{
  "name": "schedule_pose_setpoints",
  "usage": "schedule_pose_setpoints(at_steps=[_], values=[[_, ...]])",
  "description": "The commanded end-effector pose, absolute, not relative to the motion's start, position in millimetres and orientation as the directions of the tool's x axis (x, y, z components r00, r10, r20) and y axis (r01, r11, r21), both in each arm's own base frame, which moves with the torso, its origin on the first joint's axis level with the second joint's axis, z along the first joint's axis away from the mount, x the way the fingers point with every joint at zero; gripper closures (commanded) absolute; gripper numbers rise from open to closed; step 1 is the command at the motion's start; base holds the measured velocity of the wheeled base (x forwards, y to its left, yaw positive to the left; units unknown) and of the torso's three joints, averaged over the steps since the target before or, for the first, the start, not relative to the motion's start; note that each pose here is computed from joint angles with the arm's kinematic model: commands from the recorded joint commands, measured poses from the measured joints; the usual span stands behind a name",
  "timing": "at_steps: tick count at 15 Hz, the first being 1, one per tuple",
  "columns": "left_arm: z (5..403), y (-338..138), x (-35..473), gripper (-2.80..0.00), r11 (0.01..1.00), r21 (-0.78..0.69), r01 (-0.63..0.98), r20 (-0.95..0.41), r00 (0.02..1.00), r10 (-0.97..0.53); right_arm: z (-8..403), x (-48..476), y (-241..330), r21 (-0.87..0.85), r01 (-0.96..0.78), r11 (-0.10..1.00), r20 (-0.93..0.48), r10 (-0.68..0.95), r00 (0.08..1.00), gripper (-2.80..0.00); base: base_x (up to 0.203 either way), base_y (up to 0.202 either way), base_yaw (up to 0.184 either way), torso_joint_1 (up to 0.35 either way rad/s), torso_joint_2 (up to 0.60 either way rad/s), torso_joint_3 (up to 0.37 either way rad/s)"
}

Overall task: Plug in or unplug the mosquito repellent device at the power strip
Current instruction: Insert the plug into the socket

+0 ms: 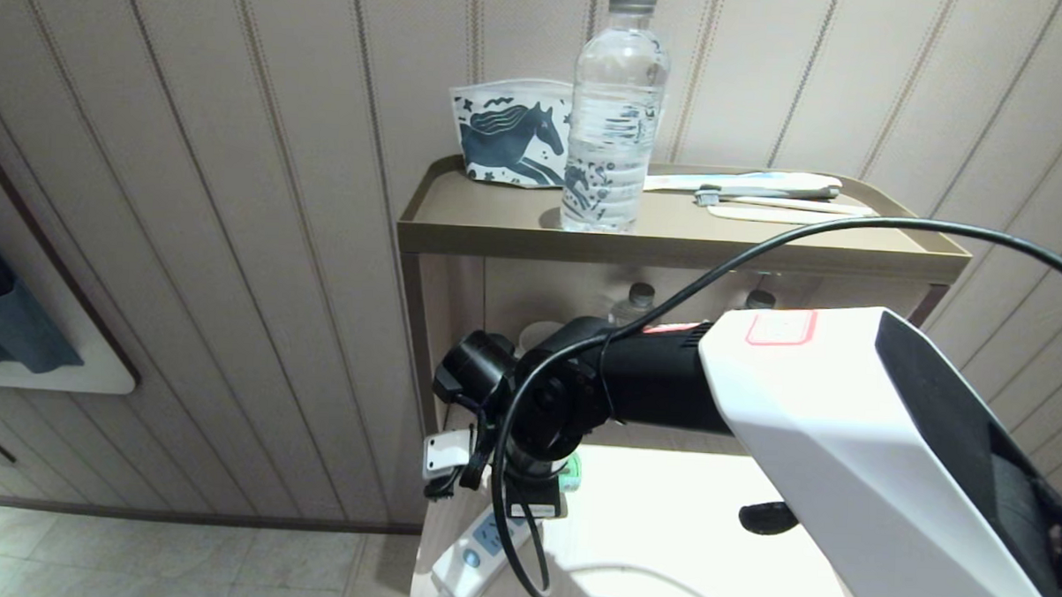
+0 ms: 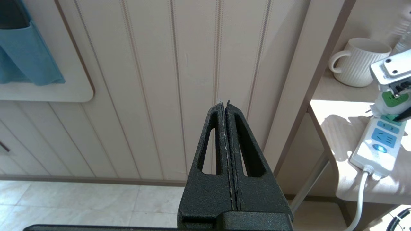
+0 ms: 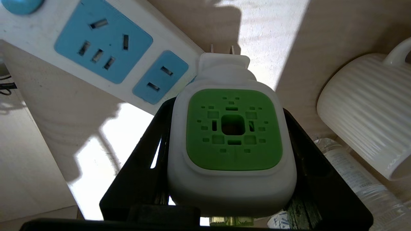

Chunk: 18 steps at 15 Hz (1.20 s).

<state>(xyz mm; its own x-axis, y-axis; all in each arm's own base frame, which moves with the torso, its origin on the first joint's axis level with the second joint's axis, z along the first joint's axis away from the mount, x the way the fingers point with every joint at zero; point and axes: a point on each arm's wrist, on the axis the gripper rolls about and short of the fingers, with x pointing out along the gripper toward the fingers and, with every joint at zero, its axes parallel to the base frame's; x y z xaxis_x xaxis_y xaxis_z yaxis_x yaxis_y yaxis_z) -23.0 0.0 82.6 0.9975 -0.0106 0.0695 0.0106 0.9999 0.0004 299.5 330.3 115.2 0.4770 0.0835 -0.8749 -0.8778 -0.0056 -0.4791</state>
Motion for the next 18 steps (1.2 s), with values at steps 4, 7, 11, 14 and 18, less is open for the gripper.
schedule_pose_setpoints(at_steps=[4, 7, 11, 14, 18], values=[[82.7, 0.0, -23.1, 0.00, 1.000, 0.000, 0.011, 0.071, 0.997, -0.011, 118.7, 303.3, 321.6, -0.471, -0.882, -0.001, -0.880, 0.063, 0.470, 0.00, 0.000, 0.000, 0.000, 0.000, 0.00, 0.000], [82.7, 0.0, -23.1, 0.00, 1.000, -0.001, 0.010, 0.071, 0.997, -0.010, 125.7, 299.1, 316.8, -0.457, -0.889, -0.009, -0.889, 0.047, 0.456, 0.00, 0.000, 0.000, 0.000, 0.000, 0.00, 0.000], [82.7, 0.0, -23.1, 0.00, 1.000, 0.000, 0.009, 0.071, 0.997, -0.009, 129.7, 294.4, 310.7, -0.429, -0.903, -0.021, -0.903, 0.016, 0.429, 0.00, 0.000, 0.000, 0.000, 0.000, 0.00, 0.000], [82.7, 0.0, -23.1, 0.00, 1.000, -0.001, 0.011, 0.071, 0.997, -0.011, 132.1, 287.6, 304.2, -0.383, -0.923, -0.037, -0.923, -0.030, 0.384, 0.00, 0.000, 0.000, 0.000, 0.000, 0.00, 0.000], [82.7, 0.0, -23.1, 0.00, 1.000, 0.000, 0.010, 0.071, 0.997, -0.010, 131.8, 285.5, 302.0, -0.366, -0.930, -0.043, -0.929, -0.048, 0.368, 0.00, 0.000, 0.000, 0.000, 0.000, 0.00, 0.000]])
